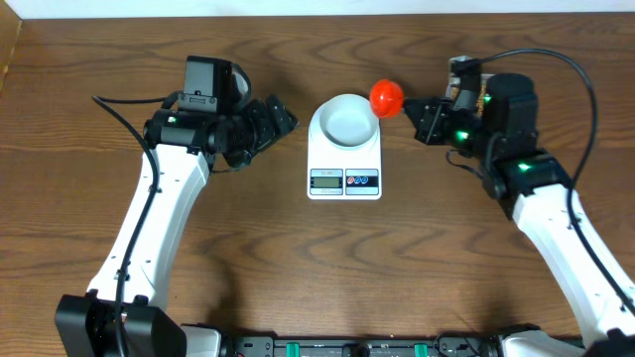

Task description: Scoop item into bowl and weigh 50g on scale

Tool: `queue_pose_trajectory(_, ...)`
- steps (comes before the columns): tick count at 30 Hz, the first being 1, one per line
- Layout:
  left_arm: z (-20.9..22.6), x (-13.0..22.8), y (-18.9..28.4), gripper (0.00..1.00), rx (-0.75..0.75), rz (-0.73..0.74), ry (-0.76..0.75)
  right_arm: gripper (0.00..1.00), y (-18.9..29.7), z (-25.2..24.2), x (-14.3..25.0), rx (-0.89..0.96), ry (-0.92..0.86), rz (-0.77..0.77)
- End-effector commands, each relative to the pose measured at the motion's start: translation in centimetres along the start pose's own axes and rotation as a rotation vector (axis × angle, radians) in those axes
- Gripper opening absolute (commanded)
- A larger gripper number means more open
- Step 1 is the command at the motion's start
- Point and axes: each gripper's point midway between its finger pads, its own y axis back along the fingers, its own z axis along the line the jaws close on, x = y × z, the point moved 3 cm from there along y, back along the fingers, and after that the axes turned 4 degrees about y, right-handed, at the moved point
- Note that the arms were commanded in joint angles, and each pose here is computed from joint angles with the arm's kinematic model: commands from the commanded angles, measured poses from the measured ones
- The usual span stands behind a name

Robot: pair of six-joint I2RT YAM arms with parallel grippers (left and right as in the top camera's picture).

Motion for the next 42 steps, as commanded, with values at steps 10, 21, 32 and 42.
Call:
queue_pose_trajectory(10,0.2,0.9,0.8,0.08,-0.016,0.033,-0.08,0.01,6.0,-2.2,-3.9,0.157,0.028,-0.153)
queue_pose_trajectory(21,-2.0,2.9,-0.4,0.07,-0.033,0.03,-0.15,0.01,6.8,-3.7,-4.4,0.199,0.021,-0.167)
queue_pose_trajectory(32,-3.2,5.5,-1.8,0.07,-0.193,-0.113,-0.061,0.01,7.2,-4.3,-4.6,0.223,0.021,-0.179)
queue_pose_trajectory(42,-4.0,8.5,-4.4,0.07,-0.243,-0.11,0.07,0.01,7.4,-4.6,-4.7,0.233,0.029,-0.178)
